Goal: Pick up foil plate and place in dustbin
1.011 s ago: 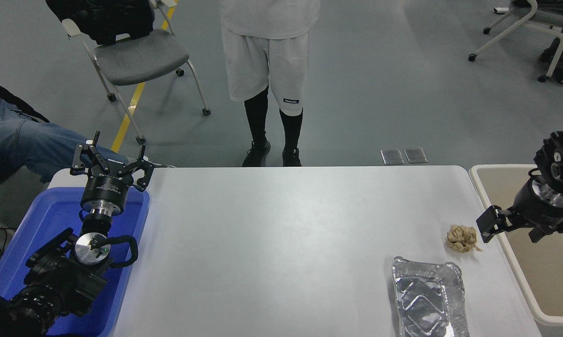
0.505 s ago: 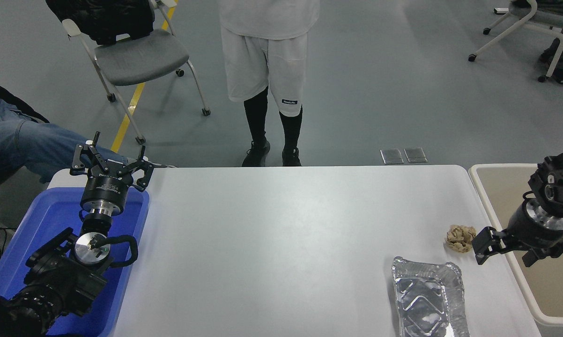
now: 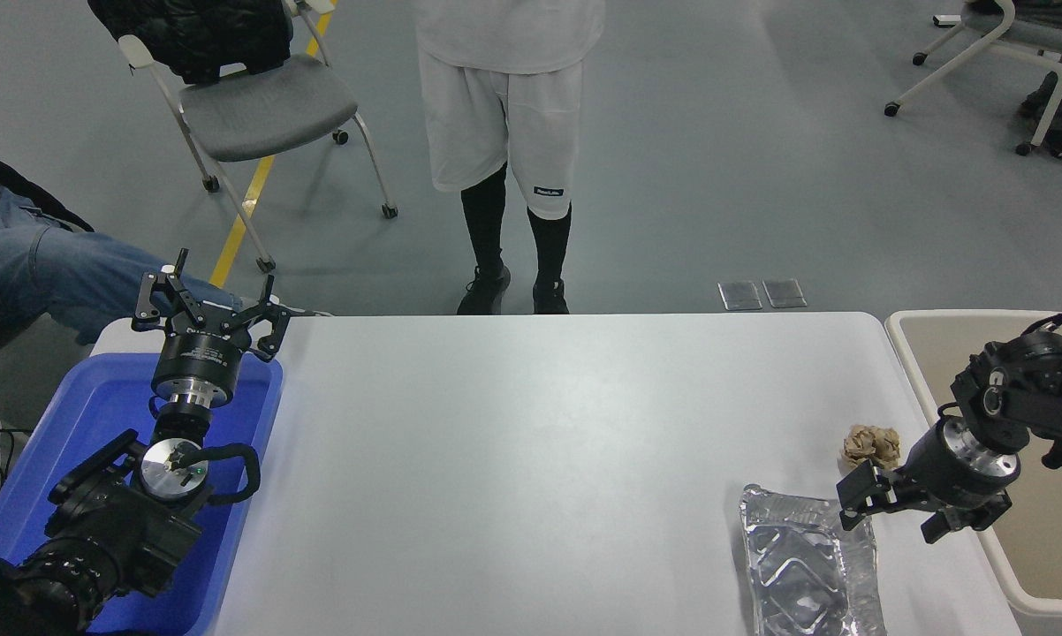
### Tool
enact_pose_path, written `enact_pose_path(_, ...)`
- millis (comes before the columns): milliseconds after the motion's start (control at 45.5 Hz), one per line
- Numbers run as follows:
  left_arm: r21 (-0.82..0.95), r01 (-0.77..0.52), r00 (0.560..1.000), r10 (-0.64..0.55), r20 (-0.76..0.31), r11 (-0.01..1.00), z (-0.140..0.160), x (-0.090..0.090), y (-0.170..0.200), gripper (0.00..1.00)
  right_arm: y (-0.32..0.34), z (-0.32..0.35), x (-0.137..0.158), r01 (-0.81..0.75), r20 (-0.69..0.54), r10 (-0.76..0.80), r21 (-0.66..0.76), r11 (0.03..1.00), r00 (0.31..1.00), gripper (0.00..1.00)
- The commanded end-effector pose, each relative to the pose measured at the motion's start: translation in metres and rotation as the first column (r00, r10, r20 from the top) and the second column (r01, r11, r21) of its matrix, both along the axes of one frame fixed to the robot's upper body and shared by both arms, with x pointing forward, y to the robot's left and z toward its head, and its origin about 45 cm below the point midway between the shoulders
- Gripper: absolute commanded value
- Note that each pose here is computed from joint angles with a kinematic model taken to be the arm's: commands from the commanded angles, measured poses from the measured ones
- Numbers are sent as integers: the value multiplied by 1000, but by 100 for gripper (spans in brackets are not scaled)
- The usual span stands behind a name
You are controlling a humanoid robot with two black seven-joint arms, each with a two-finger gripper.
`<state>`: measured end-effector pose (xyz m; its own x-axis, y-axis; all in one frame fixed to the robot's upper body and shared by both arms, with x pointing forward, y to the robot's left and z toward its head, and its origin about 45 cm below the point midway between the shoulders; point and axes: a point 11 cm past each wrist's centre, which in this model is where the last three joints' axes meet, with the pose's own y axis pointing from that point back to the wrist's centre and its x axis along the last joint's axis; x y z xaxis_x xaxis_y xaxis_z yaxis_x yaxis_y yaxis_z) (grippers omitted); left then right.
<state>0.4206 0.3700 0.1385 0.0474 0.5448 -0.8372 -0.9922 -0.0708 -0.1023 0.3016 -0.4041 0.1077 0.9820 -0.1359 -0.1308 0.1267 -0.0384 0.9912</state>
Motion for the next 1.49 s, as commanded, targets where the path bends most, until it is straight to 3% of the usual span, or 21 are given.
enact_pose_path(0, 0, 0, 1000, 0, 0, 1000, 0, 0, 0, 99, 3, -19, -19, -12, -59, 11, -25, 1000, 998, 100)
enact_pose_path(264, 0, 0, 1000, 0, 0, 1000, 0, 0, 0, 99, 15, -23, -18, 13, -46, -12, 26, 1000, 999, 100)
enact_pose_path(418, 0, 0, 1000, 0, 0, 1000, 0, 0, 0, 99, 23, -27, -18, 21, -46, -19, 53, 998, 999, 92)
enact_pose_path(747, 0, 0, 1000, 0, 0, 1000, 0, 0, 0, 99, 28, -45, -30, 12, -44, -10, 51, 999, 999, 91)
enact_pose_path(901, 0, 0, 1000, 0, 0, 1000, 0, 0, 0, 99, 27, -47, -33, 17, -44, -15, 52, 999, 999, 74)
enact_pose_path(1077, 0, 0, 1000, 0, 0, 1000, 0, 0, 0, 99, 21, -47, -38, 14, -62, -12, 35, 999, 998, 13)
enact_pose_path(1143, 0, 0, 1000, 0, 0, 1000, 0, 0, 0, 99, 17, -47, -40, 13, -69, -11, 23, 1000, 998, 1)
enact_pose_path(1473, 0, 0, 1000, 0, 0, 1000, 0, 0, 0, 99, 12, -47, -43, 22, -78, -21, 10, 1000, 997, 0)
